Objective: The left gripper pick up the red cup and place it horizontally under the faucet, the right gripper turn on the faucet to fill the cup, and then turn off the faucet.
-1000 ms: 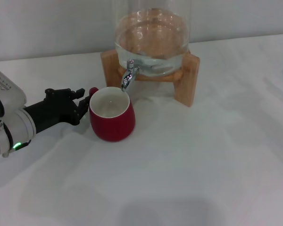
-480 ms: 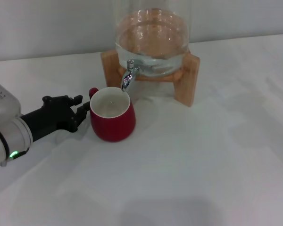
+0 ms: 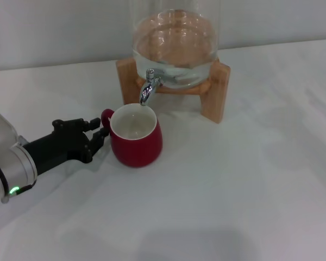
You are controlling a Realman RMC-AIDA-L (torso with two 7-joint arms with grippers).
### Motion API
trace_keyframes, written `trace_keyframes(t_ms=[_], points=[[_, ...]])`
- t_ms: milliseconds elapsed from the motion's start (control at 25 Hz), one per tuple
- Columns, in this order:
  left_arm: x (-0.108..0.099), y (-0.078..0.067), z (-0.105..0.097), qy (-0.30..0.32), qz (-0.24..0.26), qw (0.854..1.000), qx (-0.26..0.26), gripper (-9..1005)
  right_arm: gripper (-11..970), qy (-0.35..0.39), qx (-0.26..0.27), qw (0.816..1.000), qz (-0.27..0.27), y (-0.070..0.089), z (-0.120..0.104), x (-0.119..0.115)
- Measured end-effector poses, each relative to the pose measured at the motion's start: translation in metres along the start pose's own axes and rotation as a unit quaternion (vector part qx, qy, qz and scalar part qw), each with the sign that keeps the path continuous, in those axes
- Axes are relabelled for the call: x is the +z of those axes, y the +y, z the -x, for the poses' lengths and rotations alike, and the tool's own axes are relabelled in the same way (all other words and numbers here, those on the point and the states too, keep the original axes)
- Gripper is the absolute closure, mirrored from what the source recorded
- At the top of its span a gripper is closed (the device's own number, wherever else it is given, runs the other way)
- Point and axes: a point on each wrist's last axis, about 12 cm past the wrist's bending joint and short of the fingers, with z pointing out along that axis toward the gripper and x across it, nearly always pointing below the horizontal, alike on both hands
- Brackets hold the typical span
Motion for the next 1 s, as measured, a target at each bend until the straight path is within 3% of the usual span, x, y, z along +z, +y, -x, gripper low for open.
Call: trace_keyframes(t_ms=[280, 640, 1000], points=[[-0.003, -0.006, -0.006, 0.007, -0.012, 1.000, -0.004, 731, 164, -0.003, 0.001, 1.000, -0.006, -0.002, 0.001, -0.002], [-0.024, -0.012, -0.015, -0.019, -0.024, 1.000, -0.004, 731, 164, -0.004, 0.002, 1.000, -0.007, -0.002, 0.001, -0.001], [-0.020, -0.014, -0.010, -0.017, -0.040, 0.999, 0.008, 732, 164, -0.004, 0.002, 1.000, -0.007, -0.002, 0.001, -0.001]])
